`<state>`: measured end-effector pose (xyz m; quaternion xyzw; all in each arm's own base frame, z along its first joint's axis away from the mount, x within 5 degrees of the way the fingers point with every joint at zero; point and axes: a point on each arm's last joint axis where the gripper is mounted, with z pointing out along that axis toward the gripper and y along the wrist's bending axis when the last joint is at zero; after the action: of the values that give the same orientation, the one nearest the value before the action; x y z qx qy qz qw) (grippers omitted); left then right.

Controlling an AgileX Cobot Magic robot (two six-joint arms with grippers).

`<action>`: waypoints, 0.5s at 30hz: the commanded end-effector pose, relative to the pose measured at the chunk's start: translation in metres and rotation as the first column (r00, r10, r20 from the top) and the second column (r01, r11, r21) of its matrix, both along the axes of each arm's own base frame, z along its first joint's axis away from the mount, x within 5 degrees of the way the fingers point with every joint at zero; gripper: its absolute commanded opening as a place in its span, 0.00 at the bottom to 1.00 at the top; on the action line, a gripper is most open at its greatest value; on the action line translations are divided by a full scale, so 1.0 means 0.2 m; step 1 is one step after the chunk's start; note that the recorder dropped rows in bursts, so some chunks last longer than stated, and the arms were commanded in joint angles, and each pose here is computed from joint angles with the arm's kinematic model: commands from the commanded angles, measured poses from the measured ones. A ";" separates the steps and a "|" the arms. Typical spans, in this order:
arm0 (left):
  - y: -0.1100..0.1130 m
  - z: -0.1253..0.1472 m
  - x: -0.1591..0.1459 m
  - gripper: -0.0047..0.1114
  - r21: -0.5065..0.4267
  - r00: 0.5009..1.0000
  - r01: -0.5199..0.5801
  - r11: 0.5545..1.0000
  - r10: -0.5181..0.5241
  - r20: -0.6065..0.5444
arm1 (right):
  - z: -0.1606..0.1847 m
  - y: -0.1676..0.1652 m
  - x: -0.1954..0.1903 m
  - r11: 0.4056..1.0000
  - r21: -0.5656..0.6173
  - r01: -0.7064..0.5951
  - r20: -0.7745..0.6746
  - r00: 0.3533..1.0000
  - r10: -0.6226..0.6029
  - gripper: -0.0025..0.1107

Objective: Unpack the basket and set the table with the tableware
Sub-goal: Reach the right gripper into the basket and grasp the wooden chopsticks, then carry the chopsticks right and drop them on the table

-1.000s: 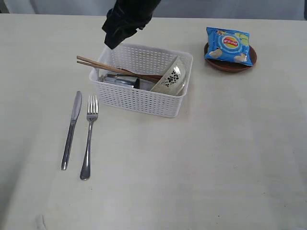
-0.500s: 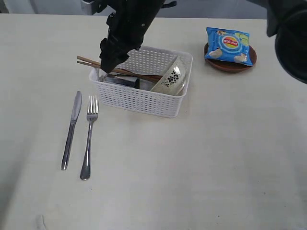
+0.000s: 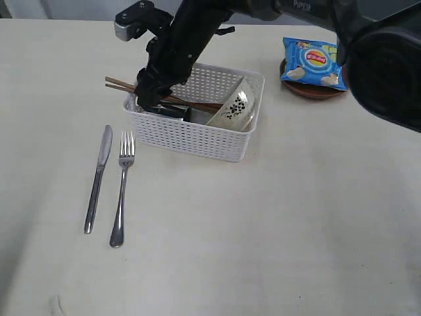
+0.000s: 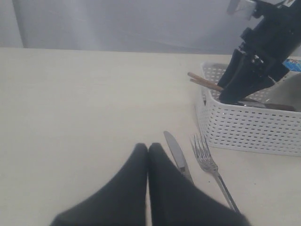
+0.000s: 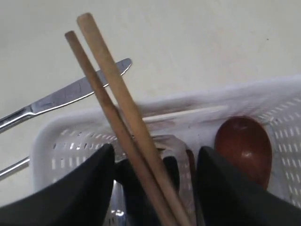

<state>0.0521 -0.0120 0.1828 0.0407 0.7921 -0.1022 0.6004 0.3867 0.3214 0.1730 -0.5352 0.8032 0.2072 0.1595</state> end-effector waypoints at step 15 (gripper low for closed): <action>0.00 0.00 0.00 0.04 0.003 1.000 0.005 1.000 -0.005 0.003 | 0.26 -0.02 0.03 0.998 0.053 -0.031 0.177 0.984 0.021 0.02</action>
<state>0.0521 -0.0120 0.1828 0.0407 0.7921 -0.1022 0.6004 0.3902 0.3206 0.1964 -0.5551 0.7829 0.1886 0.2083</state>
